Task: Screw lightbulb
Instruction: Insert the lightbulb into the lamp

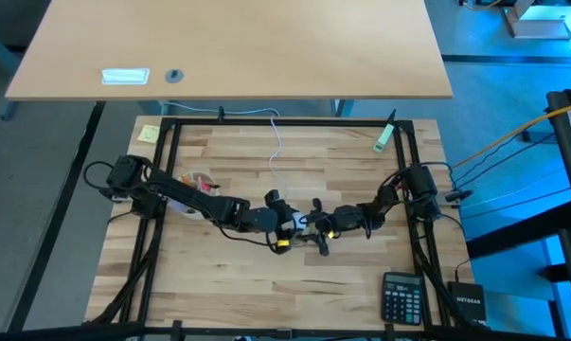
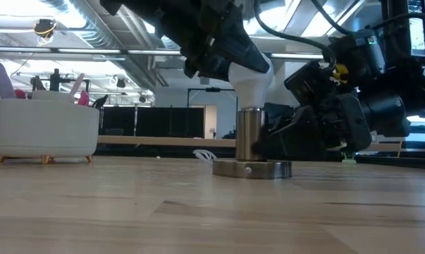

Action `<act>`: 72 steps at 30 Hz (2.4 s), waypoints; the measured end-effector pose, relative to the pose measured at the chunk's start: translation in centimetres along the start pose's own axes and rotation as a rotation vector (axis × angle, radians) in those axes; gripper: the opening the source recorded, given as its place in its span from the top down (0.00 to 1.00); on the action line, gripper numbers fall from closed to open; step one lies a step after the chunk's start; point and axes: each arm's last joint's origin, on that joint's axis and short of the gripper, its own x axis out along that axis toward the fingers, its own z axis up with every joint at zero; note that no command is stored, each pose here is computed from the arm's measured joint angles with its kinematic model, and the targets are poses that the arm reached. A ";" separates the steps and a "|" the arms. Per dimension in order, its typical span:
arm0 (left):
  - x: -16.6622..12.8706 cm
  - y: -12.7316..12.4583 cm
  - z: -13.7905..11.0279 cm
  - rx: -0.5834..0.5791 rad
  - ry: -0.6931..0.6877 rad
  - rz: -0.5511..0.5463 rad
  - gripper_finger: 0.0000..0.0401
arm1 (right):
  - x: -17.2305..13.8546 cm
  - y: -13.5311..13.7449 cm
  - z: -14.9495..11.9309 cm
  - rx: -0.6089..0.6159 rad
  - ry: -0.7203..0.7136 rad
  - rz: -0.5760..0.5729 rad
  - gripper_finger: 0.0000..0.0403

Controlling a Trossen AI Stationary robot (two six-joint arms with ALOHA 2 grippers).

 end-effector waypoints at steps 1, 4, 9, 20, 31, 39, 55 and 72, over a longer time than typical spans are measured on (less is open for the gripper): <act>0.0 0.0 0.0 0.002 0.000 -0.001 0.41 | 0.0 0.0 0.0 0.000 0.000 0.000 0.56; 0.0 -0.2 -0.1 0.028 0.002 -0.006 0.41 | 0.0 0.0 0.0 0.009 -0.002 -0.010 0.56; -0.1 -0.3 -0.2 0.037 0.003 -0.012 0.41 | 0.1 0.0 0.0 0.046 0.001 0.008 0.51; 0.0 -0.4 -0.2 0.035 0.006 -0.013 0.41 | 1.5 0.2 0.2 -0.004 0.017 0.036 0.40; 0.0 -0.4 -0.2 0.033 0.004 -0.021 0.41 | 0.0 0.0 -0.9 0.003 0.023 0.006 0.55; 0.1 -0.3 0.0 0.039 0.009 -0.045 0.41 | 0.2 0.2 0.0 0.034 0.006 0.061 0.55; -1.3 -1.6 6.9 0.098 -0.138 -0.339 0.41 | -4.3 1.4 9.1 0.143 -0.048 0.436 0.55; -2.6 -2.3 10.0 0.204 -0.301 -0.632 0.41 | -5.8 4.6 14.8 0.199 -0.049 0.708 0.55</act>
